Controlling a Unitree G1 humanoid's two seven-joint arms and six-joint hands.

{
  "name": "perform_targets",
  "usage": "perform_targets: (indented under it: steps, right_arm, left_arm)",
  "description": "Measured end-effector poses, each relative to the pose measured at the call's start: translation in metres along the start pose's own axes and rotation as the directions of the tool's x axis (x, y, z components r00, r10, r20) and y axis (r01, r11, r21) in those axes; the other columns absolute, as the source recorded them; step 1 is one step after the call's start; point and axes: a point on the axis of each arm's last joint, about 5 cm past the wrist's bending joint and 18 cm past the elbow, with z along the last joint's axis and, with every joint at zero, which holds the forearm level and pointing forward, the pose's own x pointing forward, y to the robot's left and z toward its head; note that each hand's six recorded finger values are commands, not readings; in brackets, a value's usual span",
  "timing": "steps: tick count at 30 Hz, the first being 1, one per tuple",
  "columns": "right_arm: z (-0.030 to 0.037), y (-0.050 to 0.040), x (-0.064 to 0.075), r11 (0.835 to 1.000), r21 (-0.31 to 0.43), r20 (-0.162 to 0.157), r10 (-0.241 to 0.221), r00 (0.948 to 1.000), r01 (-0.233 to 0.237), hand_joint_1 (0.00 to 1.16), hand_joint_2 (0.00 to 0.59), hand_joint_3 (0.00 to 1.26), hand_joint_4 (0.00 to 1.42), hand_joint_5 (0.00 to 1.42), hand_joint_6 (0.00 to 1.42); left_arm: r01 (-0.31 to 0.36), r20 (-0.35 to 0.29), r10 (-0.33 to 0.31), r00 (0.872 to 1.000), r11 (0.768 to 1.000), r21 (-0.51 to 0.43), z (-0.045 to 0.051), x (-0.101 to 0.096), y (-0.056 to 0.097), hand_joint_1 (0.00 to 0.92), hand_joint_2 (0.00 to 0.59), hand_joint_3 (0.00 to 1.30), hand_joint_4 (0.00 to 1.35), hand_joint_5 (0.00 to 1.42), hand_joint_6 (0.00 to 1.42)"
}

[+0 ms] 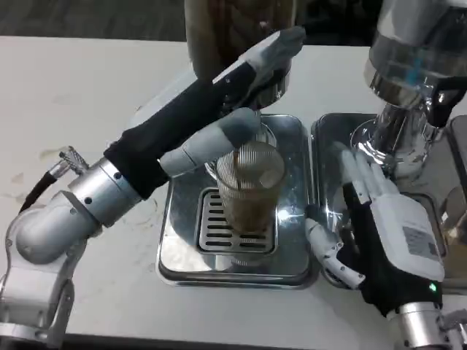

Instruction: Grasp the cup under the faucet to collect the drink, then remove the cup.

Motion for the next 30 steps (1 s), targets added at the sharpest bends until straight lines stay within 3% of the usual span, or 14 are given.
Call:
perform_targets:
  steps: [5, 11, 15, 22, 30]
  right_arm:
    - [-0.0049, -0.0037, 0.003, 0.988, 0.148, 0.015, 0.043, 0.999, -0.045, 0.38, 0.347, 0.0, 0.0, 0.0, 0.07]
    - [-0.0064, -0.0044, 0.009, 0.97, 0.221, 0.033, 0.092, 0.9952, -0.097, 0.51, 0.261, 0.0, 0.0, 0.0, 0.0]
    - [-0.0043, -0.0045, 0.016, 0.952, 0.28, 0.043, 0.115, 0.9925, -0.122, 0.53, 0.246, 0.0, 0.0, 0.0, 0.0]
    - [-0.0089, 0.0035, 0.021, 0.927, 0.348, 0.026, 0.139, 0.99, -0.139, 0.56, 0.237, 0.0, 0.0, 0.0, 0.0]
    - [-0.0107, 0.0136, 0.028, 0.902, 0.399, 0.032, 0.167, 0.9854, -0.166, 0.56, 0.231, 0.0, 0.0, 0.0, 0.0]
  left_arm:
    - [0.002, -0.002, -0.002, 1.0, 1.0, 0.019, 0.0007, 0.0, 0.0, 0.0, 0.028, 0.0, 0.0, 0.0, 0.0]
    - [0.002, -0.003, -0.002, 1.0, 1.0, 0.03, 0.0011, 0.001, -0.001, 0.0, 0.031, 0.0, 0.0, 0.0, 0.0]
    - [-0.003, -0.002, 0.003, 1.0, 1.0, 0.029, 0.001, 0.001, -0.002, 0.0, 0.032, 0.0, 0.0, 0.0, 0.0]
    - [-0.002, 0.001, 0.002, 1.0, 1.0, 0.025, 0.0008, 0.002, -0.003, 0.0, 0.032, 0.0, 0.0, 0.0, 0.0]
    - [-0.003, 0.002, 0.003, 1.0, 1.0, 0.022, 0.0007, 0.003, -0.004, 0.0, 0.032, 0.0, 0.0, 0.0, 0.0]
